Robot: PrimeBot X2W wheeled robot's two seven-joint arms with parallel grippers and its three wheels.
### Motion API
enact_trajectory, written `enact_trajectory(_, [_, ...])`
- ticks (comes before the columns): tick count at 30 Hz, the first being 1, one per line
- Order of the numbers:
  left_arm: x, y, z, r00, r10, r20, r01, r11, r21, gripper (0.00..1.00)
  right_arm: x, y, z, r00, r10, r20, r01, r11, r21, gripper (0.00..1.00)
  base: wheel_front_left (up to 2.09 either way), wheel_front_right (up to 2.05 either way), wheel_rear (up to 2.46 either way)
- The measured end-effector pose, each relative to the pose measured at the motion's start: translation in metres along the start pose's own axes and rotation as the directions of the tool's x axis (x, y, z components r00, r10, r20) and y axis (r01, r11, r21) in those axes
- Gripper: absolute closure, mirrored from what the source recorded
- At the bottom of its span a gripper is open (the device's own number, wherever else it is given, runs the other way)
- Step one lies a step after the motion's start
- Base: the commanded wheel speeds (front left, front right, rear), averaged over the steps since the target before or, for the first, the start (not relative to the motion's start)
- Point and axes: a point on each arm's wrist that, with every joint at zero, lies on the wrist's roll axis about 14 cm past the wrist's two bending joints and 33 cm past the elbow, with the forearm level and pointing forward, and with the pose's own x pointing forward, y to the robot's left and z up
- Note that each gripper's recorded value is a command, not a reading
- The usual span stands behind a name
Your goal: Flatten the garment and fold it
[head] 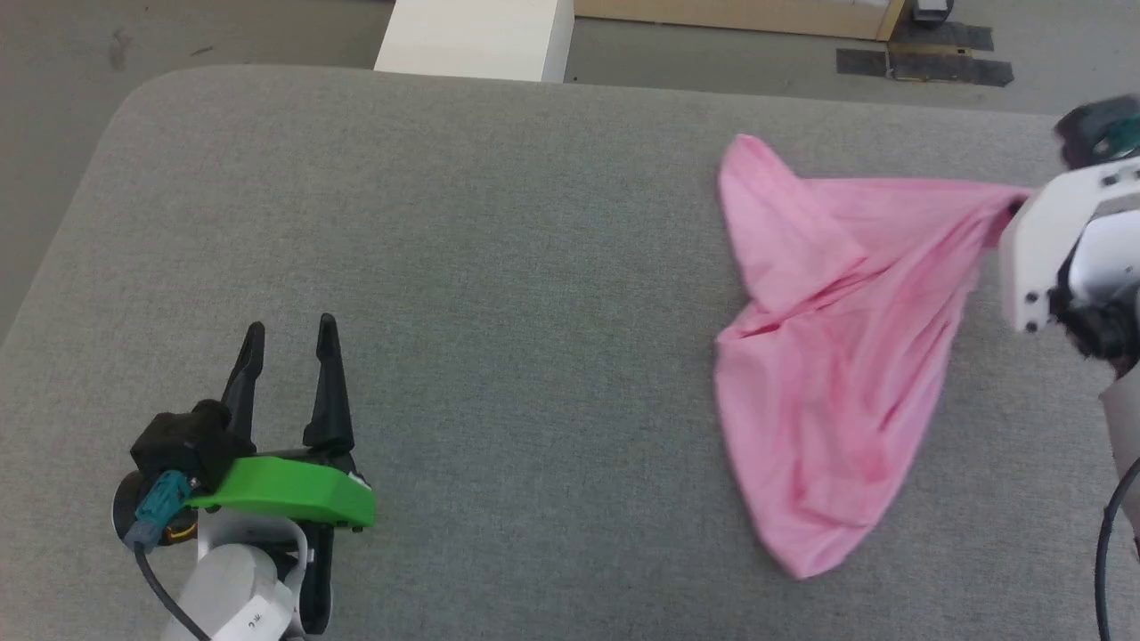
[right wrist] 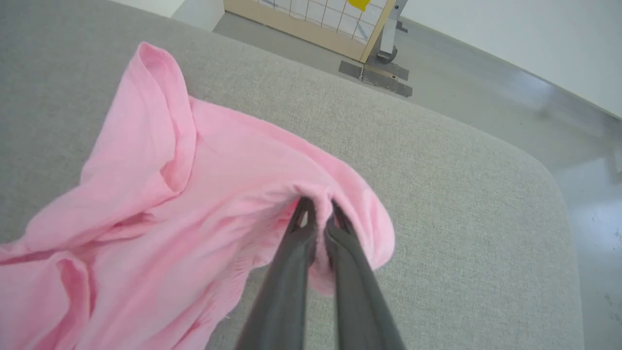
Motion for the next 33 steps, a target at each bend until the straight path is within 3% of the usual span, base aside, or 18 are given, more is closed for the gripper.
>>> enact_trajectory(2, [-0.001,0.001,-0.005,1.0,0.004,-0.013,-0.004,1.0,-0.003,0.0,0.004,-0.005,0.005,1.0,-0.023,0.019,0.022,1.0,0.022,1.0,0.0,0.0,0.0])
enact_trajectory(3, [-0.001,0.001,-0.007,1.0,0.003,-0.021,-0.003,1.0,-0.004,0.0,0.007,-0.003,-0.001,1.0,-0.024,-0.005,0.024,0.999,0.02,0.67,0.0,0.0,0.0])
enact_trajectory(4, [-0.001,0.0,-0.009,1.0,0.0,-0.026,0.0,1.0,-0.007,0.0,0.01,0.002,-0.012,0.999,-0.017,-0.048,0.018,0.999,0.03,0.0,0.0,0.0,0.0])
enact_trajectory(7, [-0.002,-0.003,-0.01,1.0,-0.008,-0.028,0.007,1.0,-0.016,0.0,0.01,0.012,-0.013,1.0,0.005,-0.024,-0.003,0.996,0.088,0.0,0.0,0.0,0.0])
enact_trajectory(10, [-0.004,-0.007,-0.007,1.0,-0.021,-0.021,0.02,1.0,-0.023,0.0,-0.002,0.002,0.008,0.993,-0.024,0.117,0.001,0.98,0.197,0.0,0.0,0.0,0.0])
enact_trajectory(14, [-0.006,-0.013,-0.001,0.999,-0.041,-0.003,0.041,0.999,-0.031,0.0,-0.03,-0.008,0.02,0.952,-0.086,0.293,-0.021,0.939,0.343,0.0,0.0,0.0,0.0])
enact_trajectory(17, [-0.007,-0.018,0.004,0.998,-0.055,0.01,0.055,0.998,-0.038,0.0,-0.054,-0.009,0.0,0.935,-0.126,0.331,-0.019,0.915,0.403,0.0,0.0,0.0,0.0])
enact_trajectory(22, [-0.007,-0.03,0.004,0.996,-0.085,0.015,0.085,0.995,-0.049,0.0,-0.084,-0.006,-0.065,0.959,-0.145,0.245,0.024,0.899,0.438,0.0,0.0,0.0,0.0])
enact_trajectory(24, [-0.007,-0.035,0.003,0.995,-0.1,0.012,0.1,0.994,-0.053,0.0,-0.091,0.004,-0.082,0.971,-0.112,0.209,0.012,0.904,0.427,0.0,0.0,0.0,0.0])
enact_trajectory(28, [-0.006,-0.042,0.0,0.993,-0.119,0.004,0.119,0.991,-0.058,0.0,-0.095,0.053,-0.091,0.986,0.059,0.153,-0.117,0.907,0.405,0.0,0.0,0.0,0.0])
enact_trajectory(29, [-0.004,-0.045,-0.006,0.992,-0.125,-0.012,0.124,0.99,-0.061,0.0,-0.094,0.092,-0.095,0.977,0.199,0.072,-0.211,0.906,0.368,0.0,0.0,0.0,0.0])
enact_trajectory(33, [-0.003,-0.045,-0.015,0.992,-0.124,-0.038,0.121,0.99,-0.073,0.0,-0.085,0.113,-0.107,0.964,0.264,-0.037,-0.239,0.919,0.313,0.0,0.0,0.0,0.0])
